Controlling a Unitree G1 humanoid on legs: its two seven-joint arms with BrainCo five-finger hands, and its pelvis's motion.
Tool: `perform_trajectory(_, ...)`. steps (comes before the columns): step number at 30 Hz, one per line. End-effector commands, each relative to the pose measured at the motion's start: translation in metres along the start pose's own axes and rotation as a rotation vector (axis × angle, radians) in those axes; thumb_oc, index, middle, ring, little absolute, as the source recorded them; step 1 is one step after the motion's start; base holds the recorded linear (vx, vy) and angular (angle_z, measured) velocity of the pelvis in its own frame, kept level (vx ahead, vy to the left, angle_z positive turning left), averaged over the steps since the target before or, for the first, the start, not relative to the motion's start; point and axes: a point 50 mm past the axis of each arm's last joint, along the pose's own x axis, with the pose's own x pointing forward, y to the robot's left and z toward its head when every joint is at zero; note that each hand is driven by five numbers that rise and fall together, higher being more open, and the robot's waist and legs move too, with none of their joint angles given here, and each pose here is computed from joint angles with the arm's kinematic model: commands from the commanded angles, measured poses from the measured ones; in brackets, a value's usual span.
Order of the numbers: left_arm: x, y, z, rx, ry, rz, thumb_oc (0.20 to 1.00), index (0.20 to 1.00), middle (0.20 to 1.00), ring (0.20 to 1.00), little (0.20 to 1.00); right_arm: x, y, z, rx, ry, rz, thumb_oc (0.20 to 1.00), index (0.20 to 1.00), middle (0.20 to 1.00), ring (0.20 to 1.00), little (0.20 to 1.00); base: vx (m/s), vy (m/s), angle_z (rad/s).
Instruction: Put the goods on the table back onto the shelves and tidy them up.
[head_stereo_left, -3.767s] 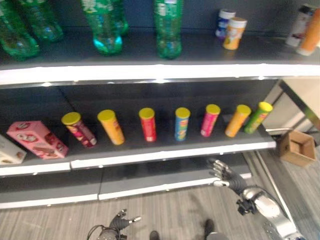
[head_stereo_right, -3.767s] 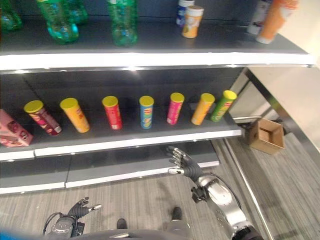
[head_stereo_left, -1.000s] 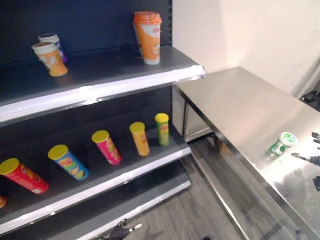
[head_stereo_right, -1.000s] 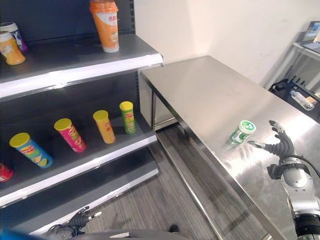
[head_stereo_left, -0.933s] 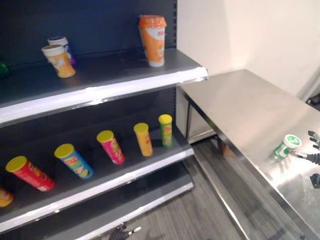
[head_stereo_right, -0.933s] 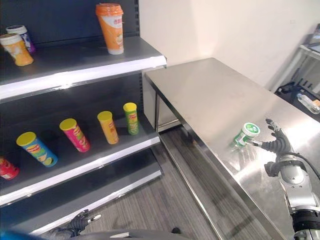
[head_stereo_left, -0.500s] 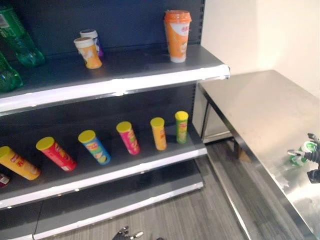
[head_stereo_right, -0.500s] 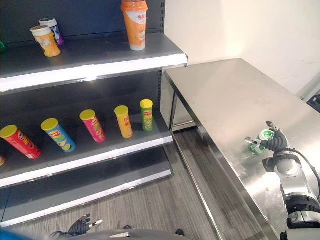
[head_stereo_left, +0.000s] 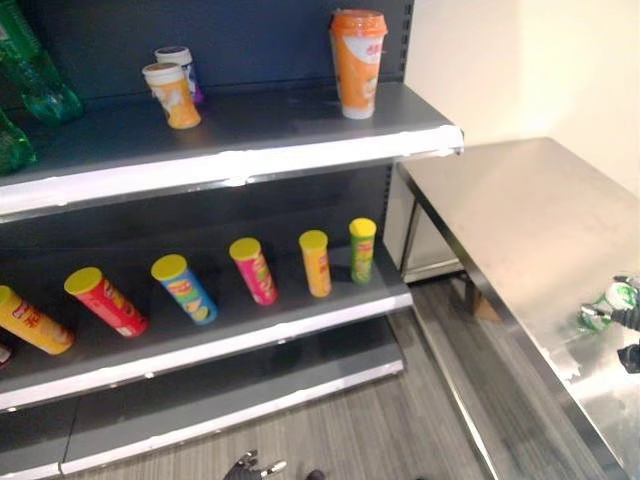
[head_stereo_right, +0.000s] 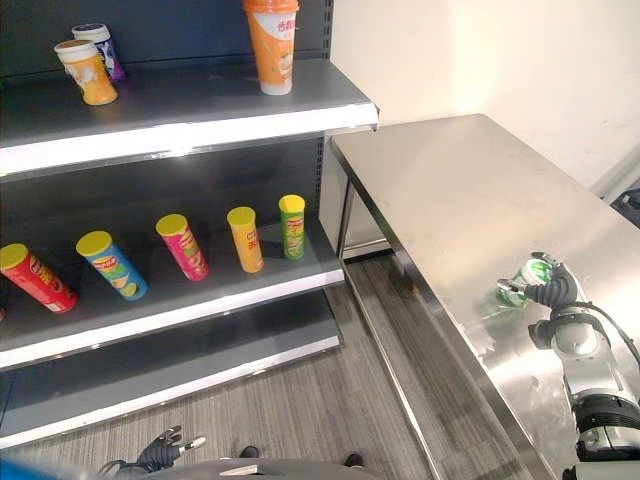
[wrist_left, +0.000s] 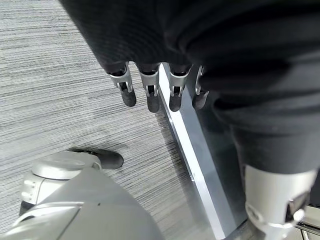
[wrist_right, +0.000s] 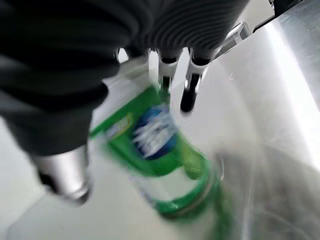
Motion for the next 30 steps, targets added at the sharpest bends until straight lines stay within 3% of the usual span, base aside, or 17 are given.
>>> perform_trajectory(1, 0.005, 0.019, 0.018, 0.018, -0.040, 0.056, 1.000, 1.000, 1.000, 1.000, 1.000, 0.003, -0.002, 0.018, -0.030, -0.089, 0.003, 0.200, 0.200, 0.200, 0.200, 0.200, 0.00, 0.000, 0.00)
perform_trajectory(12, 0.005, 0.020, 0.021, -0.003, -0.053, 0.072, 1.000, 1.000, 1.000, 1.000, 1.000, -0.011, -0.036, 0.074, -0.036, -0.388, -0.128, 0.200, 0.200, 0.200, 0.200, 0.200, 0.00, -0.013, -0.01)
perform_trajectory(14, 0.004, 0.021, 0.022, -0.012, -0.069, 0.070, 1.000, 1.000, 1.000, 1.000, 1.000, -0.030, -0.058, 0.114, 0.034, -0.620, -0.176, 0.200, 0.200, 0.200, 0.200, 0.200, -0.02, -0.080, -0.06)
perform_trajectory(15, 0.004, 0.021, 0.022, -0.010, -0.069, 0.069, 1.000, 1.000, 1.000, 1.000, 1.000, -0.030, -0.058, 0.114, 0.034, -0.619, -0.177, 0.200, 0.200, 0.200, 0.200, 0.200, -0.08, -0.106, 0.01)
perform_trajectory(16, 0.003, 0.023, 0.023, -0.025, -0.081, 0.073, 1.000, 1.000, 1.000, 1.000, 1.000, -0.044, -0.069, 0.147, 0.077, -0.796, -0.191, 0.200, 0.200, 0.200, 0.200, 0.200, -0.09, -0.072, 0.01)
perform_trajectory(30, 0.005, 0.014, 0.027, -0.015, -0.097, 0.055, 1.000, 1.000, 1.000, 1.000, 1.000, -0.095, -0.088, 0.230, 0.020, -1.225, -0.179, 0.200, 0.200, 0.200, 0.200, 0.200, -0.02, 0.131, 0.39)
